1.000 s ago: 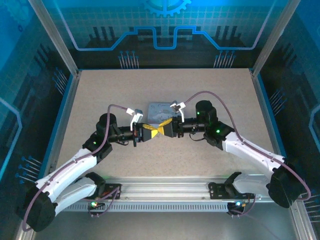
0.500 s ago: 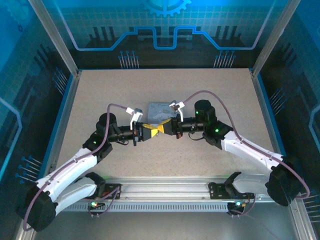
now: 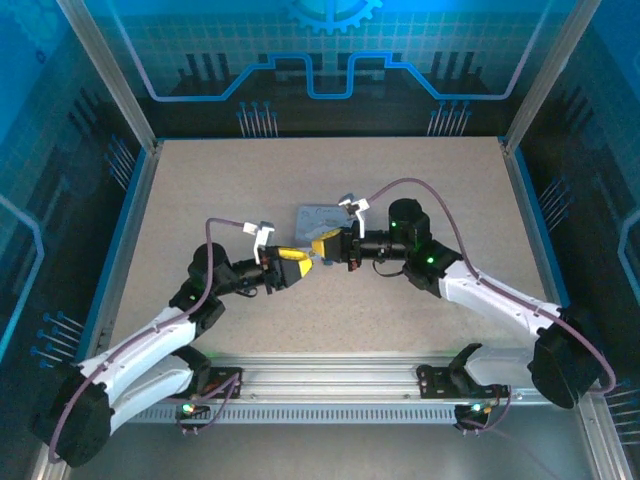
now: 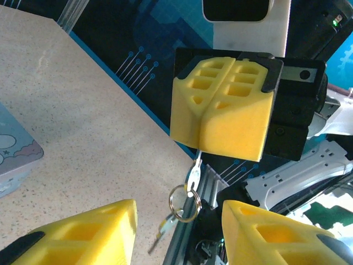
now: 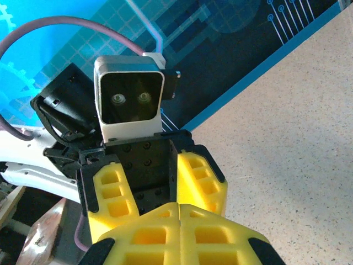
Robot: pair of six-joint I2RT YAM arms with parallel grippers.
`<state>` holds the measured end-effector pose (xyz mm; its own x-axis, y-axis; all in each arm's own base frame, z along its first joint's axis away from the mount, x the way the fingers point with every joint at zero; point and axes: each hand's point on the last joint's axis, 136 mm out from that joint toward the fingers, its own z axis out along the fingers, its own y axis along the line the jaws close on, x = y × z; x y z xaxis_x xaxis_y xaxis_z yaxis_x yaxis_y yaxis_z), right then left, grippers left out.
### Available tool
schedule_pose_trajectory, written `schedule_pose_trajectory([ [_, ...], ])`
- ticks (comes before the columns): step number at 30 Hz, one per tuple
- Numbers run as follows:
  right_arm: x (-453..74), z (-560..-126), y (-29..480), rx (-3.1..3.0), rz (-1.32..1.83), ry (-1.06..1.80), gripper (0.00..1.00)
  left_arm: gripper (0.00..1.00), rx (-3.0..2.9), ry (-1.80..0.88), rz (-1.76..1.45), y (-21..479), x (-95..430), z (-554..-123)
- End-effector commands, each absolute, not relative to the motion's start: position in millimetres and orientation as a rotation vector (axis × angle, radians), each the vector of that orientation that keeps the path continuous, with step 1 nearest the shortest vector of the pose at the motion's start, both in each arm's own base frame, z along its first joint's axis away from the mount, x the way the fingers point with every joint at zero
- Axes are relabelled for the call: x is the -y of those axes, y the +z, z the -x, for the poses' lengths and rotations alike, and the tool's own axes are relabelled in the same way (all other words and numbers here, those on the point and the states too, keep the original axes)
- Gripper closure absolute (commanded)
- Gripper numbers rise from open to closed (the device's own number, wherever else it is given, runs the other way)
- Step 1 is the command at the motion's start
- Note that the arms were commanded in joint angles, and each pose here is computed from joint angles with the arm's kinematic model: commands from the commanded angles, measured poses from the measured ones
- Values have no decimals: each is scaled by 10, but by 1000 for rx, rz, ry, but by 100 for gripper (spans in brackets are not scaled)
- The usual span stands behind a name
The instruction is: Unlock the padlock with the key
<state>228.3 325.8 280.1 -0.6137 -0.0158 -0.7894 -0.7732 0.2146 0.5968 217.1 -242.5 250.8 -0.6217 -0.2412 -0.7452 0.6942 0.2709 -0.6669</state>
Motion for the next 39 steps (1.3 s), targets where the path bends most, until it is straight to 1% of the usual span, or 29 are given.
schedule_pose_trajectory([
  [1, -3305, -2280, 2907, -1779, 752, 1475, 100, 55, -1629, -1533, -403, 2710, 2430, -2184],
  [5, -3308, -2279, 2882, -1785, 755, 1475, 100, 56, -1641, -1553, -417, 2694, 2480, -2217],
  [9, -3292, -2285, 2896, -1780, 753, 1469, 100, 64, -1633, -1547, -418, 2699, 2477, -2232],
  [11, -3278, -2288, 2901, -1778, 749, 1464, 100, 71, -1630, -1549, -418, 2705, 2475, -2224],
  [13, -3270, -2296, 2902, -1776, 747, 1462, 100, 82, -1630, -1548, -417, 2699, 2467, -2218],
  [15, -3266, -2300, 2900, -1775, 746, 1461, 100, 95, -1625, -1547, -416, 2708, 2455, -2211],
  [16, -3268, -2301, 2890, -1778, 745, 1463, 100, 100, -1623, -1544, -415, 2709, 2449, -2210],
  [27, -3242, -2342, 2849, -1804, 712, 1441, 100, 100, -1643, -1495, -405, 2666, 2386, -2180],
  [28, -3232, -2354, 2841, -1812, 701, 1433, 96, 100, -1650, -1484, -408, 2651, 2380, -2179],
  [31, -3199, -2385, 2813, -1834, 673, 1402, 93, 100, -1687, -1444, -407, 2576, 2351, -2169],
  [32, -3183, -2409, 2798, -1850, 654, 1384, 87, 100, -1699, -1432, -408, 2554, 2340, -2161],
  [33, -3153, -2443, 2734, -1893, 620, 1356, 76, 100, -1704, -1420, -407, 2545, 2327, -2153],
  [35, -3106, -2487, 2664, -1927, 579, 1313, 60, 100, -1718, -1395, -407, 2517, 2302, -2140],
  [36, -3074, -2521, 2631, -1945, 549, 1285, 55, 100, -1726, -1382, -407, 2502, 2287, -2130],
  [39, -2986, -2603, 2506, -1998, 467, 1208, 45, 100, -1753, -1340, -401, 2447, 2240, -2112],
])
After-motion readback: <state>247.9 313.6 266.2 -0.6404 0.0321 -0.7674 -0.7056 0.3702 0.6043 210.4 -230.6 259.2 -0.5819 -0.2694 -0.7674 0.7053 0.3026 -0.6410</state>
